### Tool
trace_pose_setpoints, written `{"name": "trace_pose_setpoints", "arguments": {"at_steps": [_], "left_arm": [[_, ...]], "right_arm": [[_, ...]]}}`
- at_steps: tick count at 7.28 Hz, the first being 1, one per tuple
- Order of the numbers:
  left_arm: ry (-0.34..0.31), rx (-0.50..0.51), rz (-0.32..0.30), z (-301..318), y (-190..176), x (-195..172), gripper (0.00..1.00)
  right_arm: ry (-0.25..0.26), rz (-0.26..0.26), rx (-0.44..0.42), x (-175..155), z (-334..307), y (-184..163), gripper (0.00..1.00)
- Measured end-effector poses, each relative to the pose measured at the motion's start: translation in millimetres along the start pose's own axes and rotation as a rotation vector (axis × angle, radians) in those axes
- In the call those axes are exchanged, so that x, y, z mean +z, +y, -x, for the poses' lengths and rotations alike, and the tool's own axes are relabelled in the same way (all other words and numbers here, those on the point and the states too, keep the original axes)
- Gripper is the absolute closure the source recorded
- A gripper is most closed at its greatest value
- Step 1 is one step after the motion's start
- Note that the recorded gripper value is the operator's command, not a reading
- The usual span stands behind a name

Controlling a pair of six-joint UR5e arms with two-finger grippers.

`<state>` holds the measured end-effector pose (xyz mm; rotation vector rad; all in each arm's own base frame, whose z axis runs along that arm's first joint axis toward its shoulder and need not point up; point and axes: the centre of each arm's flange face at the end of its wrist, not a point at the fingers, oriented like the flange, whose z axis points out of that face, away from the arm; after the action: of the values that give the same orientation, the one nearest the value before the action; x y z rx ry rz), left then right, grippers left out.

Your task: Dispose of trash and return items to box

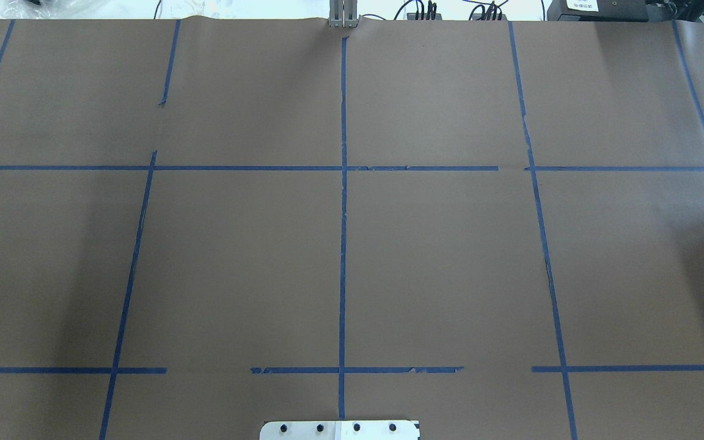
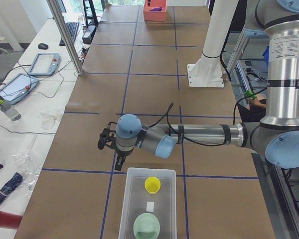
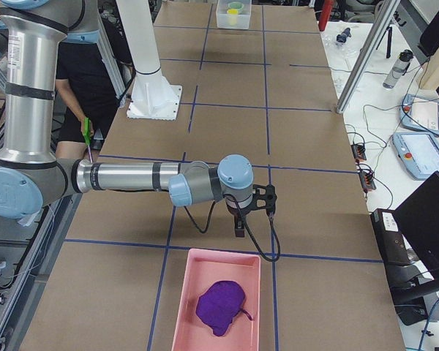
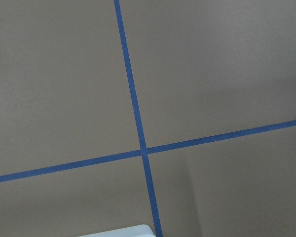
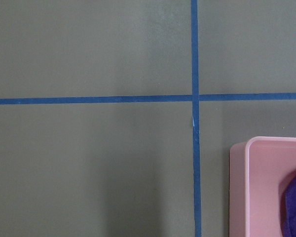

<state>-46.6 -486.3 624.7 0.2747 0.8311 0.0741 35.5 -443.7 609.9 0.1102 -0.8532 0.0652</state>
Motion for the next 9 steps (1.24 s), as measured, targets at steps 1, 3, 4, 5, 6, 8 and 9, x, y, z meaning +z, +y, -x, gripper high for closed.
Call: {"name": "trace_pose_setpoints", "arguments": {"at_steps": [1, 3, 4, 5, 6, 8, 9], "left_arm": [[-0.003, -0.017, 0.017, 0.0, 0.2, -0.4, 0.0], [-0.008, -0.025, 0.019, -1.7, -0.5, -6.4, 0.0], [-0.009, -0.029, 0.02, -0.7, 0.0, -6.6, 0.0], [-0.009, -0.034, 0.023, 0.9, 1.1, -5.5, 0.0], [-0.009, -0.042, 0.028, 3.1, 3.4, -4.0, 0.0], [-0.011, -0.057, 0.036, 6.6, 7.6, -1.2, 0.0], [-0.011, -0.061, 0.038, 7.8, 8.5, -0.2, 0.0]], "right_arm": [[0.0, 0.001, 0.001, 0.4, -0.5, 0.2, 0.0], [0.001, 0.006, 0.004, 2.2, -3.1, 2.6, 0.0], [0.002, 0.01, 0.005, 3.7, -5.3, 4.6, 0.0], [0.002, 0.016, 0.009, 5.5, -7.8, 7.3, 0.0], [0.002, 0.025, 0.017, 8.2, -11.5, 10.9, 0.0], [-0.016, 0.046, 0.038, 15.5, -19.4, 16.8, 0.0], [-0.031, 0.058, 0.048, 18.9, -22.2, 18.5, 0.0]]}}
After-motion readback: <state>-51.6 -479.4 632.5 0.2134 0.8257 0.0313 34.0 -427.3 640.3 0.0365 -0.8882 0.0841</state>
